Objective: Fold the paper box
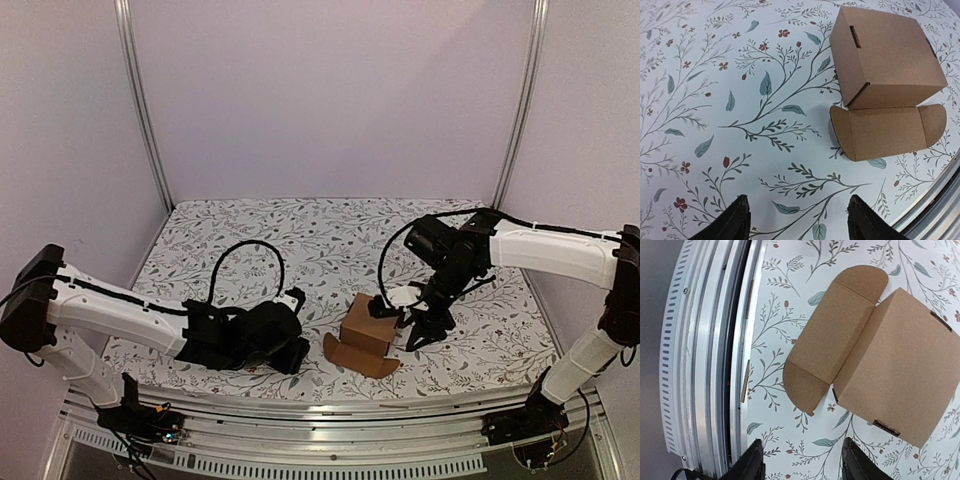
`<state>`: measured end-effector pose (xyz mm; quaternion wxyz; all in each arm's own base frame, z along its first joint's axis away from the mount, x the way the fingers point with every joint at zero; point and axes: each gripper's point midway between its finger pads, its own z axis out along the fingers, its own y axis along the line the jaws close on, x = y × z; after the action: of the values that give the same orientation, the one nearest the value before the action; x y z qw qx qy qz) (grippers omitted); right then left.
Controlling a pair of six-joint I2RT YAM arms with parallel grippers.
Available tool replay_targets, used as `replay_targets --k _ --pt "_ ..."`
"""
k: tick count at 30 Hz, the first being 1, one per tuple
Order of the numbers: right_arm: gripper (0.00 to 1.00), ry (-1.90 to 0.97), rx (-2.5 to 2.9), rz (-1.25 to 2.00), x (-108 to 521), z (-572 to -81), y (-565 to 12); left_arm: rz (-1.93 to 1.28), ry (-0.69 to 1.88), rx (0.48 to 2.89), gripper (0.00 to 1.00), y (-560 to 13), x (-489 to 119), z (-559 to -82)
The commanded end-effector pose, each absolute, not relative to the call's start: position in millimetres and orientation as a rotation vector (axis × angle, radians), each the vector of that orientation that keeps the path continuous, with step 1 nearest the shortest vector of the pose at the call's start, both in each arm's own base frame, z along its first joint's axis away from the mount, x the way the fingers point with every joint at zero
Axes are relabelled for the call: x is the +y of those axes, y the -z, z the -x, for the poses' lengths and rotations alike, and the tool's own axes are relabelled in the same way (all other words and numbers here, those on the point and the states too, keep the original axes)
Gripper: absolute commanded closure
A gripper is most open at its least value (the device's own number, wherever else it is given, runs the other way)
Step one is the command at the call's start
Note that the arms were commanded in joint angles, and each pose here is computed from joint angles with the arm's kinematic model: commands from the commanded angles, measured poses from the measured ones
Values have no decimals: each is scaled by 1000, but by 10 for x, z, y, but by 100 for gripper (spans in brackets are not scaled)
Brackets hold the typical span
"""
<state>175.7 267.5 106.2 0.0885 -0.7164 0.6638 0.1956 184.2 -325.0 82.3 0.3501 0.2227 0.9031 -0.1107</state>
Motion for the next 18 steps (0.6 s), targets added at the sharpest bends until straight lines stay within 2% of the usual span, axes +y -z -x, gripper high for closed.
replay_targets --k 1,4,6,7,8,10,12,18 --pt "28 -413 1857 2184 2525 -1836 -1252 -446 429 2314 31 -743 -3272 -1830" --pt "20 -288 1834 2147 2547 -2053 -1347 -419 574 2245 31 -713 -3326 -1861" --pt "16 -314 1829 2036 2647 -2214 -1552 -405 609 2228 31 -694 -3342 -1901" --pt "4 -361 1840 1967 2701 -2288 -1671 -413 633 2227 31 -680 -3379 -1907" --pt "1 -429 1878 1890 2743 -2336 -1772 -420 658 2226 31 -672 -3430 -1914" --pt "1 -542 1995 1770 2778 -2398 -1853 -433 696 2237 32 -647 -3542 -1914" --pt "1 -634 2055 1780 2767 -2337 -1777 -440 725 2253 34 -602 -3644 -1899" --pt "1 -721 2088 1710 2687 -2334 -1573 -333 661 2320 43 -410 -3652 -1980"
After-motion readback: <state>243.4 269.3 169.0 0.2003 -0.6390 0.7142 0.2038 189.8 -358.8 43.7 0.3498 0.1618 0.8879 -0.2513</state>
